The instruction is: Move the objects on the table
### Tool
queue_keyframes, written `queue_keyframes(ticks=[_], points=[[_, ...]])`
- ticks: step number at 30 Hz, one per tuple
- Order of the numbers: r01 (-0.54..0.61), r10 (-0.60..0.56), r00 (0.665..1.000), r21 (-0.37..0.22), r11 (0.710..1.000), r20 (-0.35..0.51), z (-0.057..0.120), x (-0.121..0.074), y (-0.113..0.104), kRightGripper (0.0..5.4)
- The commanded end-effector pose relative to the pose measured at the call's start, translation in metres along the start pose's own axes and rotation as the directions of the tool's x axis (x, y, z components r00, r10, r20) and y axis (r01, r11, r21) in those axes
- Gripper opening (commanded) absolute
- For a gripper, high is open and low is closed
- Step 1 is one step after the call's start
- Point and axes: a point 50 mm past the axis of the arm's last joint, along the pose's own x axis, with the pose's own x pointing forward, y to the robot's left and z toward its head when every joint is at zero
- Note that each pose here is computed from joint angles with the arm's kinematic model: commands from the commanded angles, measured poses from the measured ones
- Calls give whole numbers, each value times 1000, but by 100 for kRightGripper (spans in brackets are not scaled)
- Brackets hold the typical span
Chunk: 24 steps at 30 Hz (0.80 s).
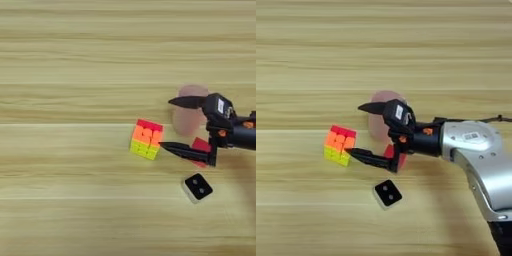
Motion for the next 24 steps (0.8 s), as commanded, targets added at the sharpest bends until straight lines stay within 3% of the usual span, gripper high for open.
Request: queue_keyframes(ticks=[1, 5, 24], points=[[55, -58, 998, -81, 995, -26, 11, 3, -12, 537], [73, -79, 995, -95, 993, -64, 4, 10, -14, 537], [116, -119, 987, -37, 993, -104, -11, 34, -17, 537]])
